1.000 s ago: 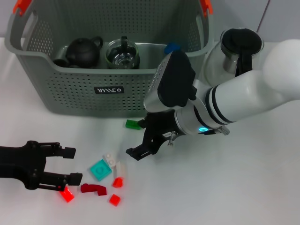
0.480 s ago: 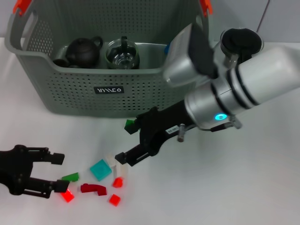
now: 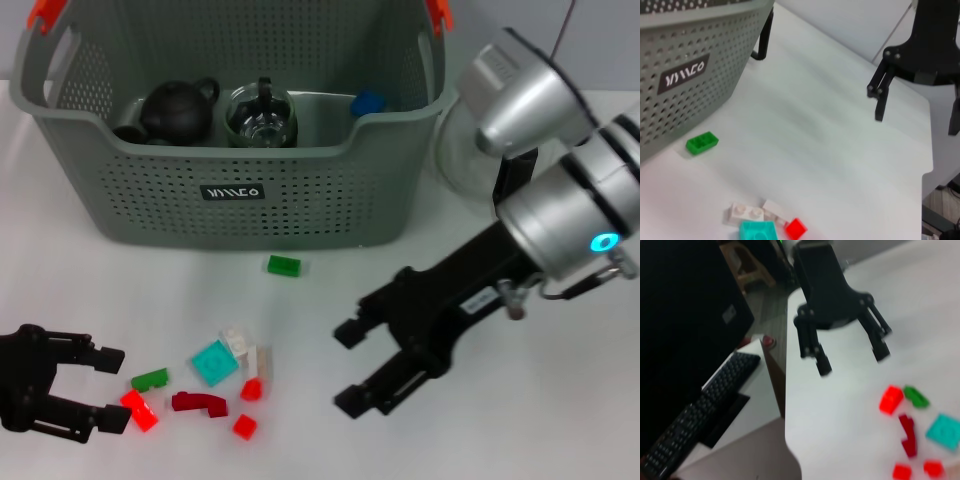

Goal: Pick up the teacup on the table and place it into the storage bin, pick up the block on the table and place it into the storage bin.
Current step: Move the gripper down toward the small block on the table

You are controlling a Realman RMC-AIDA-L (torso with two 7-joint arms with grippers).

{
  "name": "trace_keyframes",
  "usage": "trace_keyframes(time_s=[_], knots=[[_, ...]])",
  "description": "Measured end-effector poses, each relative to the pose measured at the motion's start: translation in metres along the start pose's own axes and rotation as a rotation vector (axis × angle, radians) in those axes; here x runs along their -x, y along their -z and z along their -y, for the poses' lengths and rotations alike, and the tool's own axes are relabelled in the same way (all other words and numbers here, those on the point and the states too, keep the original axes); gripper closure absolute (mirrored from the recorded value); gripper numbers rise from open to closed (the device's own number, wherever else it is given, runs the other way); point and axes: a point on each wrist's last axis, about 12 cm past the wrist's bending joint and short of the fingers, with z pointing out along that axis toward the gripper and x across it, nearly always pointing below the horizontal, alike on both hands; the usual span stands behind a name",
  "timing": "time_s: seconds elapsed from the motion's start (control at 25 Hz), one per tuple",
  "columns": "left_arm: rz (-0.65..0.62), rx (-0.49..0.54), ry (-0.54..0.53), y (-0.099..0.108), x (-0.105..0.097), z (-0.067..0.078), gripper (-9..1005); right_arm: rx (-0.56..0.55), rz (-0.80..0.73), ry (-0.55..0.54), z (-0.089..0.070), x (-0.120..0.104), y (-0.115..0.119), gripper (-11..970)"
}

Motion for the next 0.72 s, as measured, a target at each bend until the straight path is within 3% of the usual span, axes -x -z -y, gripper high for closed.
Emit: trace_keyframes(time_s=[0.32, 0.72], knots=[[-0.038, 0.028, 0.030, -0.002, 0.006, -0.004, 137, -0.027, 0.018, -0.049, 0.003, -0.011, 0.023, 60], [-0.068, 0.020, 0.002, -0.007, 0.020, -0.007, 137, -0.035, 0.022, -0.049, 0.005, -0.013, 0.019, 60]])
